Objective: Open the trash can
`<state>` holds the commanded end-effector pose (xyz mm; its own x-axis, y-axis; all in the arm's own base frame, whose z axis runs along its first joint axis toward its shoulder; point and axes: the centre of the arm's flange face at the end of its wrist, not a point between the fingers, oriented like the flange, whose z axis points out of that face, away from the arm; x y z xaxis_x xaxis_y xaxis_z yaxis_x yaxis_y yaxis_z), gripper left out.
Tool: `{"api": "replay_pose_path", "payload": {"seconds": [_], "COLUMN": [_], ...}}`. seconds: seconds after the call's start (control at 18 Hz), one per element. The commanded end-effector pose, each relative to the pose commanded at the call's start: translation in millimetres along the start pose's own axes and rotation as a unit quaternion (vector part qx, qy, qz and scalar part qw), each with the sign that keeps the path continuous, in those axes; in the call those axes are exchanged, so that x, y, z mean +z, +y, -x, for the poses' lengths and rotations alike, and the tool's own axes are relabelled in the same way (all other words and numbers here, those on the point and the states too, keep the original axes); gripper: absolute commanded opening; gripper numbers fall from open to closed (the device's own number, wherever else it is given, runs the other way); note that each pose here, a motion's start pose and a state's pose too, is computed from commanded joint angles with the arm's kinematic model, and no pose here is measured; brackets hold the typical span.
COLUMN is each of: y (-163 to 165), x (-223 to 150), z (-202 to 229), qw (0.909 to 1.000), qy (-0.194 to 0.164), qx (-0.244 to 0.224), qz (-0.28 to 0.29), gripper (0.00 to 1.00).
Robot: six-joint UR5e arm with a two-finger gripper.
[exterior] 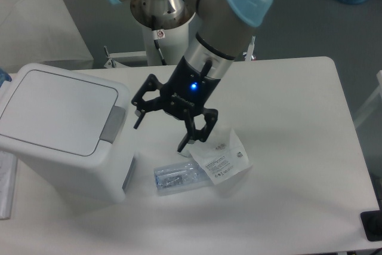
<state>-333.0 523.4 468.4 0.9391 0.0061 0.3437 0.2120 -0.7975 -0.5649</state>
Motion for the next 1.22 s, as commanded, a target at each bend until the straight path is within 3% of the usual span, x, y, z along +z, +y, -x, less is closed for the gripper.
{"api": "replay_pose_path", "payload": {"seconds": [1.22], "y": [1], "x": [13], "z": [-14], "qw": [0.9998], "qy": [0.004], "qx": [-0.017], "qz": [0.003], "gripper": [1.0]}}
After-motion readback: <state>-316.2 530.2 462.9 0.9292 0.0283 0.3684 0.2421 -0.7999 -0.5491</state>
